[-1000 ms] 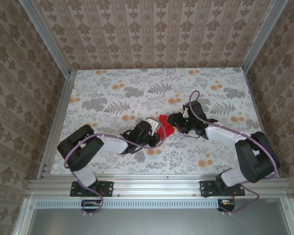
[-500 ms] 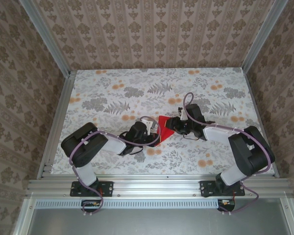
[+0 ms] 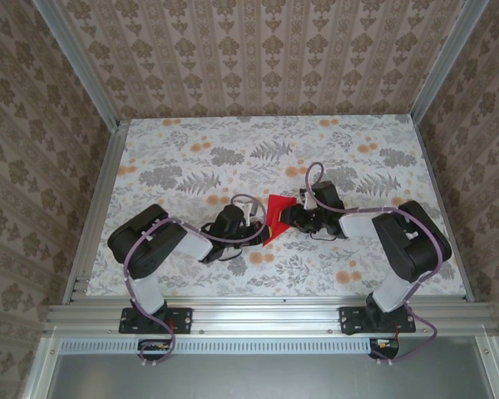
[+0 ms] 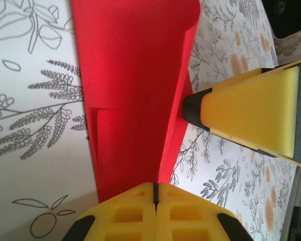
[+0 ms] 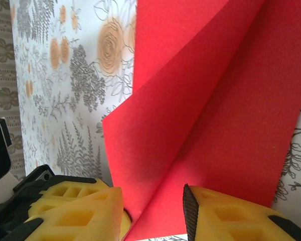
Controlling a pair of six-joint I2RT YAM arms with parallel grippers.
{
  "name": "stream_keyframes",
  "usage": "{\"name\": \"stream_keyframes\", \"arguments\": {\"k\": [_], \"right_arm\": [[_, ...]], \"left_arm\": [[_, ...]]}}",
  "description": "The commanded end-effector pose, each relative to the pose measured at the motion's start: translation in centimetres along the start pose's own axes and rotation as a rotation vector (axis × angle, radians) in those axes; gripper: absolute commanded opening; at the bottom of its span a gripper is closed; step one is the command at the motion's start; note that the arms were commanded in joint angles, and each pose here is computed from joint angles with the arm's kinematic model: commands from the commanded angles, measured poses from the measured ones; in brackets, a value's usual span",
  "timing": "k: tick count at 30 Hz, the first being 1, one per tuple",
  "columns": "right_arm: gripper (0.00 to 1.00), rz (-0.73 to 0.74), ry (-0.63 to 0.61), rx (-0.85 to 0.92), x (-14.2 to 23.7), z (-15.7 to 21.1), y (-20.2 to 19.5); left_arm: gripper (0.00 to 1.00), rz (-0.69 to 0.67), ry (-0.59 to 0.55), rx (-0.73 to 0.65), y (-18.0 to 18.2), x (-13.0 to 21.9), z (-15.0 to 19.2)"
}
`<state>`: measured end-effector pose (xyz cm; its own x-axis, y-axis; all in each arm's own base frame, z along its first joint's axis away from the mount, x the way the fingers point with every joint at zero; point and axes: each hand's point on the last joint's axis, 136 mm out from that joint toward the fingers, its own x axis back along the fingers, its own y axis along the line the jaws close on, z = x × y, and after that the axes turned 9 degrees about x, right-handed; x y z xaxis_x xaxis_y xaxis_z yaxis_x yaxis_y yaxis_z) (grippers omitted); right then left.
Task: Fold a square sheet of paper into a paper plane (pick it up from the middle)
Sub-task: Fourth fold the wing at the center of the table.
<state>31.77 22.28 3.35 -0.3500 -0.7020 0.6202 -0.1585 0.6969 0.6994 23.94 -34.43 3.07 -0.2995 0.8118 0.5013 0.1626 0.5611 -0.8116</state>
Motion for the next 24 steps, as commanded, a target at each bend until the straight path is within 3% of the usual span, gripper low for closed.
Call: {"name": "stream_keyframes", "arguments": {"k": [1,15,24], "right_arm": [[0.39,-0.049,-0.019,0.037,-0.3,-1.4,1.2],[0.31,0.092,0.049,-0.037,-1.2,-0.7,-1.6],[0.35,0.167,0.099,-0.066,-1.5,0.1,-3.1]], "left_arm": [[0.00,0.012,-0.002,0.058,0.6,0.0,0.0],[0.00,0.027,-0.040,0.125,1.1,0.3,-0.4],[0.05,0.038,-0.029,0.139,1.1,0.2,-0.6]]}}
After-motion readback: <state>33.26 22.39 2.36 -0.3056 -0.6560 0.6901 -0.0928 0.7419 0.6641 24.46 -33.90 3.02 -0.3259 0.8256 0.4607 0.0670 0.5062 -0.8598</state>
